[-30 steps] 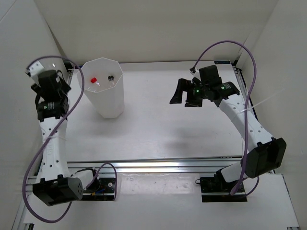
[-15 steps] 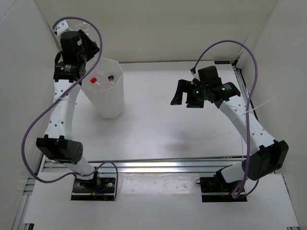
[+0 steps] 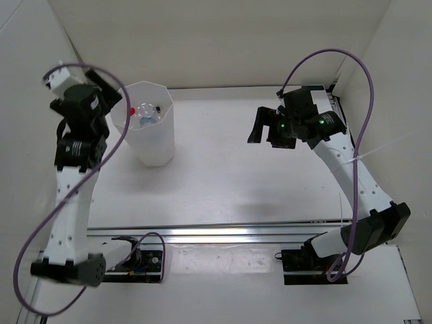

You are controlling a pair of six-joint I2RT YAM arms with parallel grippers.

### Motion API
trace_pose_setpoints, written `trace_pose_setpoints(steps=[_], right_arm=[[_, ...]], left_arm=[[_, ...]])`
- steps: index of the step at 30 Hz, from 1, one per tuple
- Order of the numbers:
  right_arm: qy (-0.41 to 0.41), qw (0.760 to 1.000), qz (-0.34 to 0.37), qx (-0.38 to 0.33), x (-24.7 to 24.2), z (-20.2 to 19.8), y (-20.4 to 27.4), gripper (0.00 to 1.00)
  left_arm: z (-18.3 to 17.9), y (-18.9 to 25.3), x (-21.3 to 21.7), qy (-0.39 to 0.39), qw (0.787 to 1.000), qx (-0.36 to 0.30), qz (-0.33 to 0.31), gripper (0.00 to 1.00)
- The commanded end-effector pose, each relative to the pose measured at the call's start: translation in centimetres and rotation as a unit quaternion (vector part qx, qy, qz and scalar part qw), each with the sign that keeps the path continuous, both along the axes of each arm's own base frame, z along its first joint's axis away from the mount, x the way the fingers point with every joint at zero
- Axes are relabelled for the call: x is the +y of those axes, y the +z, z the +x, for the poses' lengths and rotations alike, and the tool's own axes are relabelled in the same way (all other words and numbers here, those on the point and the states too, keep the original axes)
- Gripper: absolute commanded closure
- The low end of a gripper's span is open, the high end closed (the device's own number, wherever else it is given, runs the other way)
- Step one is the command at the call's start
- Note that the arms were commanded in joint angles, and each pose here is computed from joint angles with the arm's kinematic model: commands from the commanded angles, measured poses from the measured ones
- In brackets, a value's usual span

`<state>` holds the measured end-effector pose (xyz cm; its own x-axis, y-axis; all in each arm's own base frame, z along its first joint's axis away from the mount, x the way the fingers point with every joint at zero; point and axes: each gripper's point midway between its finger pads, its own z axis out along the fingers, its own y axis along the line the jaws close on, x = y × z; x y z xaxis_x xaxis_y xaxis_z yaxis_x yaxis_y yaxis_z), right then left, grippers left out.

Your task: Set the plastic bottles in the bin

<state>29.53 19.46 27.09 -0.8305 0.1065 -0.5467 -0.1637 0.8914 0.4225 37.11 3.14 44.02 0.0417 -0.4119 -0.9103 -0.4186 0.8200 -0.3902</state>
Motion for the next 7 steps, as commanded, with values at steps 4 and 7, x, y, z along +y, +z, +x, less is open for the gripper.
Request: trace_pose_setpoints(steps=[4,7], right_arm=[[-0.016,0.999,0.003,-0.048,-1.6,-1.2,1.6,0.00],[-0.044,0.996,-0.011,-0.078,-3.0,-0.9,2.5,0.00]], left_arm=[[-10.1,-8.1,5.2,0.127,0.989,0.058,0.051,0.00],[-14.5,-12.7,7.4,0.208,0.976,0.056,0.040,0.00]])
